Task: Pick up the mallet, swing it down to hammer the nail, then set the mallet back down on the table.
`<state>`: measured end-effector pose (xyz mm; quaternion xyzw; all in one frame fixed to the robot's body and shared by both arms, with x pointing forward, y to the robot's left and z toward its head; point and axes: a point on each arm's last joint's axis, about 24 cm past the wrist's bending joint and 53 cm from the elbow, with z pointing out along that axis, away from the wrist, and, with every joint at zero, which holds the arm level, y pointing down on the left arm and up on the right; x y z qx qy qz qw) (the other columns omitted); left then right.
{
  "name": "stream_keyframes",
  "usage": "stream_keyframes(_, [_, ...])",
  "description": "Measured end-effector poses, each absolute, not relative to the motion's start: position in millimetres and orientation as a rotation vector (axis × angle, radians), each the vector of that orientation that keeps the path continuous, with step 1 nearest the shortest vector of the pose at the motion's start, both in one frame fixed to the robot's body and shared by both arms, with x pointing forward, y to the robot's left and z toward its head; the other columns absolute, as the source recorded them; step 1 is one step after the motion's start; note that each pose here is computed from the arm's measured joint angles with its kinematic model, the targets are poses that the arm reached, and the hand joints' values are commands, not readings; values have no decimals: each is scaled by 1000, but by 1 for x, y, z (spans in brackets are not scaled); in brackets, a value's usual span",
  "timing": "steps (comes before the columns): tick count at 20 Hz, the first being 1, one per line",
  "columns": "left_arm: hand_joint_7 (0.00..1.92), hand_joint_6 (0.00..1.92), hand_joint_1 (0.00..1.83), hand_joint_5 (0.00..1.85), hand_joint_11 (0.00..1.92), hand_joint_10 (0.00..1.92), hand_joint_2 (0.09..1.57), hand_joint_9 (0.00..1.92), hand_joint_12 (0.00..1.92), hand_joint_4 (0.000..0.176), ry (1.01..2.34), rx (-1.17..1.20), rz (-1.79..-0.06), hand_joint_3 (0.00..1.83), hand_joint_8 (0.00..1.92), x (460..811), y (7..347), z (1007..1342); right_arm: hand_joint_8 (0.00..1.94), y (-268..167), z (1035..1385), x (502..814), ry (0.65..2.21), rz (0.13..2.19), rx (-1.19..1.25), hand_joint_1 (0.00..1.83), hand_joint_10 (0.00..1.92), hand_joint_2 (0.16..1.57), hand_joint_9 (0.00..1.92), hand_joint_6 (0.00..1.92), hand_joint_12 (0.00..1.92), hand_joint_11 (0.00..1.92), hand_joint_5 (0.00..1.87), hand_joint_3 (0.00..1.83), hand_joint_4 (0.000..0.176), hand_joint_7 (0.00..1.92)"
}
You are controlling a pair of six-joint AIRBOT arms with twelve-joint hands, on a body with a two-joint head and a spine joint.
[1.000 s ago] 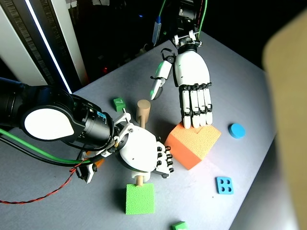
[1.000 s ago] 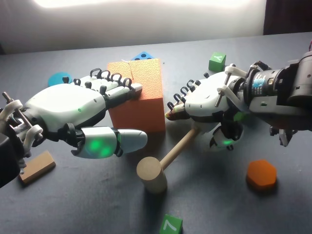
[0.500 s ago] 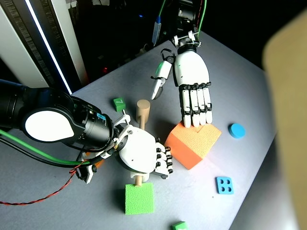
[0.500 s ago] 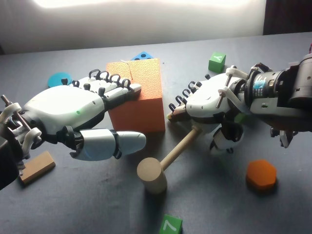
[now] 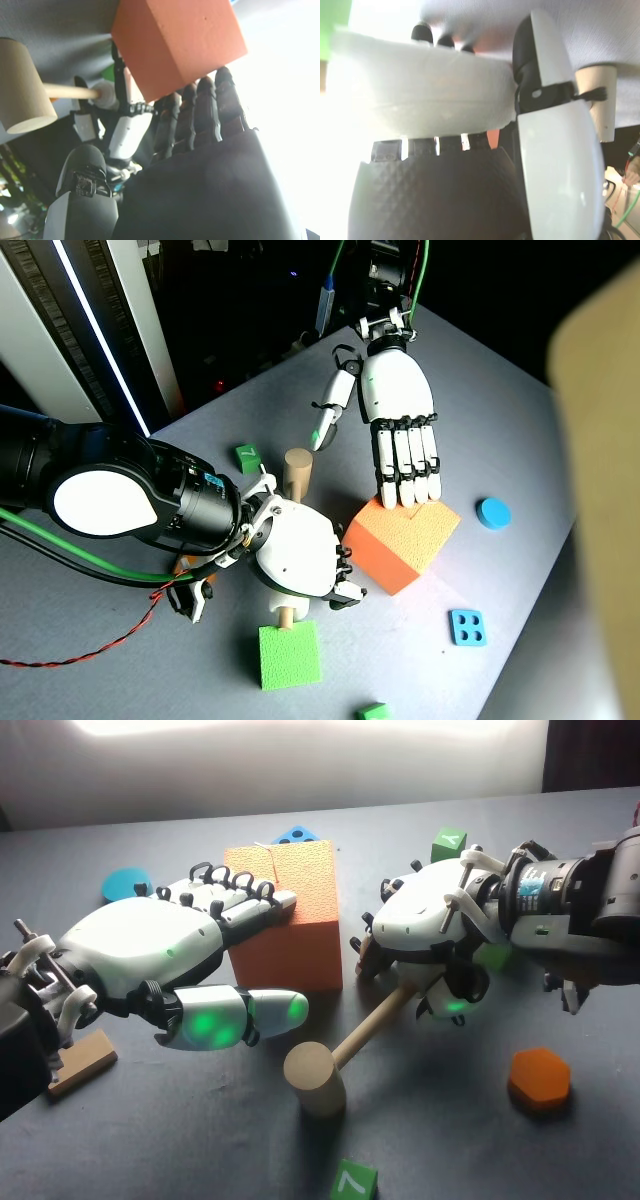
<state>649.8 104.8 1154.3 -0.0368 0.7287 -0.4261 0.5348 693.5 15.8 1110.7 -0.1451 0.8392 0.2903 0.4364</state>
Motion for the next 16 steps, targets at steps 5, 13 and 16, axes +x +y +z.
stream_keyframes(5, [59, 9, 0, 110, 28, 8, 1235, 51, 16, 0, 1734, -88, -1015, 3, 7, 650, 105, 1154, 1906, 10, 1102, 693, 2120, 694, -353, 1010, 1881, 1040, 383, 1611, 1796, 381, 484, 0, 0, 403])
stream_keyframes(13, [60, 1, 0, 102, 10, 3, 1258, 32, 11, 0, 1732, -89, -1015, 8, 2, 650, 105, 1155, 1941, -1, 1098, 694, 2133, 679, -332, 946, 1921, 1142, 917, 1921, 1921, 1020, 704, 18, 0, 859])
stream_keyframes(16, [108, 11, 0, 137, 41, 15, 1248, 77, 26, 0, 1732, -89, -1015, 0, 16, 650, 105, 1155, 1941, -3, 1097, 695, 2136, 676, -326, 865, 1921, 1232, 939, 1921, 1921, 1093, 781, 11, 0, 883])
